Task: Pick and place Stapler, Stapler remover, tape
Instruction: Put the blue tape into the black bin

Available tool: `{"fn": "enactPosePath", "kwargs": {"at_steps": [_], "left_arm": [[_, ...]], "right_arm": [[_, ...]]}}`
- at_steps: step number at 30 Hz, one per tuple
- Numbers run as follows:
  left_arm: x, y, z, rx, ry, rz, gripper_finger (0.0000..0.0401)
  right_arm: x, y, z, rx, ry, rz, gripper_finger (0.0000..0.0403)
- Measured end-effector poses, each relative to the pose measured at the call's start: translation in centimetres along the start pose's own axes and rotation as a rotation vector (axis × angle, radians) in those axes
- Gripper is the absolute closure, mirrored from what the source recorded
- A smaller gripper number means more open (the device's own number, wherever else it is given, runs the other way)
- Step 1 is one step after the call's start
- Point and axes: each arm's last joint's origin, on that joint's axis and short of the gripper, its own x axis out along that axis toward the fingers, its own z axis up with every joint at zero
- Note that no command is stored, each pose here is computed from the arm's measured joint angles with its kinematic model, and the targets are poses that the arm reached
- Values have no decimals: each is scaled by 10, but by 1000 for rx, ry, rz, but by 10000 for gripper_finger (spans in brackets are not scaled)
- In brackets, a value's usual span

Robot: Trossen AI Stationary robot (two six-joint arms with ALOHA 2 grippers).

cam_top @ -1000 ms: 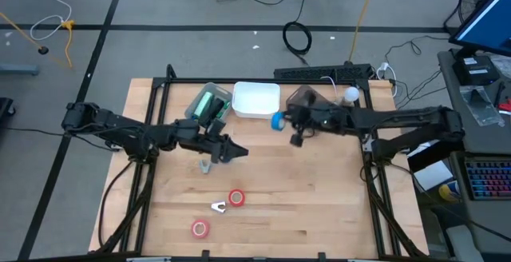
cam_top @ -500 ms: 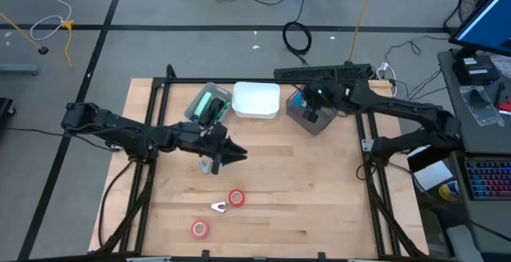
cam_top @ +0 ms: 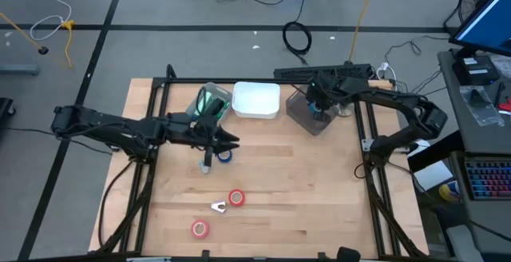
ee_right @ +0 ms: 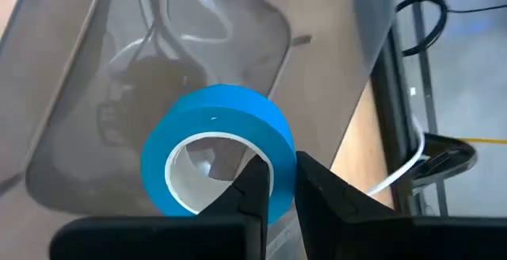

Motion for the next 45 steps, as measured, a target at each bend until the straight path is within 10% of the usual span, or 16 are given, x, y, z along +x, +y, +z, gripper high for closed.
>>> {"fn": "enactPosePath", "kwargs": {"at_steps": [45], "left_arm": [[-14, 46, 18, 63, -38, 210, 277]], "right_arm": [[13, 10, -20, -110, 67, 137, 323]]}}
